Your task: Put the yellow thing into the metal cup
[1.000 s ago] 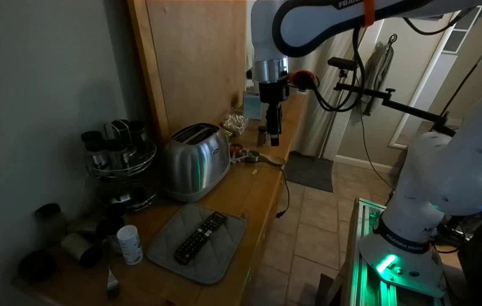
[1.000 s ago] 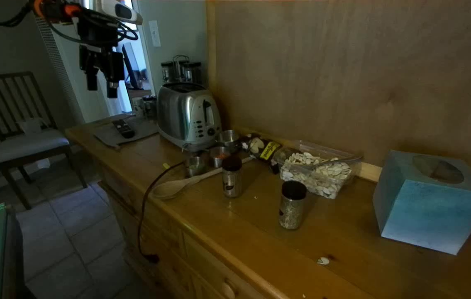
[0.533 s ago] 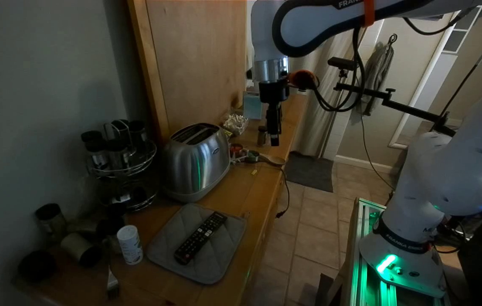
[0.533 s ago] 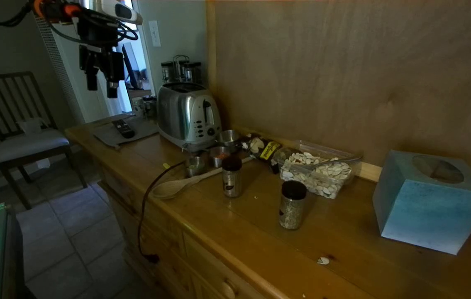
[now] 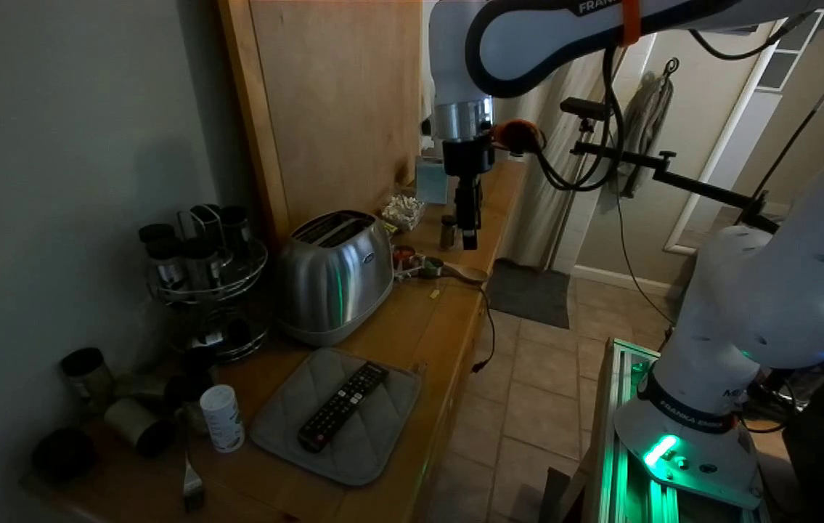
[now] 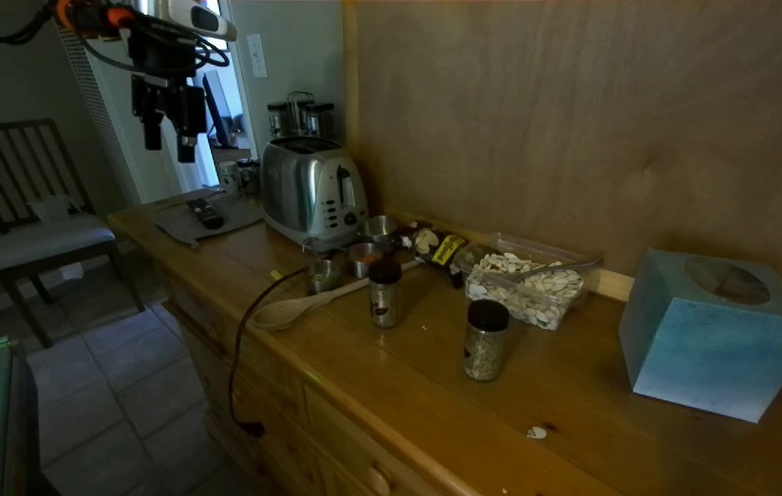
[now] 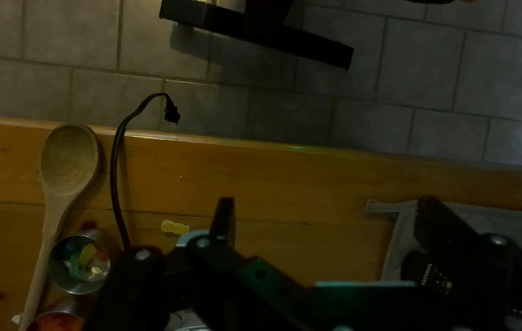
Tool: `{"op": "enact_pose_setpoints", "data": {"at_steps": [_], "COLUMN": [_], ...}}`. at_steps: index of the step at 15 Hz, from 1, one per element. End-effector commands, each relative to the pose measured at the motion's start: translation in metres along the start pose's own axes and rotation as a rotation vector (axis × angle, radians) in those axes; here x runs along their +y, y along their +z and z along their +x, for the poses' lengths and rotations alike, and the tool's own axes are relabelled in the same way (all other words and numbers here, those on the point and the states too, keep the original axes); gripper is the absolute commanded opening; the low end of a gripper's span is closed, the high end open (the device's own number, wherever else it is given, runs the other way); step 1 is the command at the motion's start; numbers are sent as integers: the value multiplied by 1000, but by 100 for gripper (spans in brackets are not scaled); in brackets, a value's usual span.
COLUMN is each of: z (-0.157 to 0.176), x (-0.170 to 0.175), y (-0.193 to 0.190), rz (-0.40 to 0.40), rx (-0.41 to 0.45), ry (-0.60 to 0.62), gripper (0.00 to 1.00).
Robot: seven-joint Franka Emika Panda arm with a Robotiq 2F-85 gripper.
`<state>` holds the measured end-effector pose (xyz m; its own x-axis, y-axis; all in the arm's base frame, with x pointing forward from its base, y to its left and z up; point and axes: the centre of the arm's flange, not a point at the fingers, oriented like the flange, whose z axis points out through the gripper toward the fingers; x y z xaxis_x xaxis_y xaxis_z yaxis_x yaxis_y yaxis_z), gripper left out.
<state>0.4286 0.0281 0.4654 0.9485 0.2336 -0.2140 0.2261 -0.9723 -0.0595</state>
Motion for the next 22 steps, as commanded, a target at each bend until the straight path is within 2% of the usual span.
{"op": "enact_pose_setpoints", "data": {"at_steps": [1,3,4,7,14,18,22], "z": [0,0,-2,-3,16,31,56], "x": [0,2,1,6,47,72,87], "y": [0,2,4,12,44,75,111], "rz": [0,-2,-45,-147,-205,-224,-243], "rx": [0,1,-9,-42,-41,-2,105], "ry": [0,26,-5,-169,-530,-737,-929], "gripper": [100,100,100,100,100,100,100]}}
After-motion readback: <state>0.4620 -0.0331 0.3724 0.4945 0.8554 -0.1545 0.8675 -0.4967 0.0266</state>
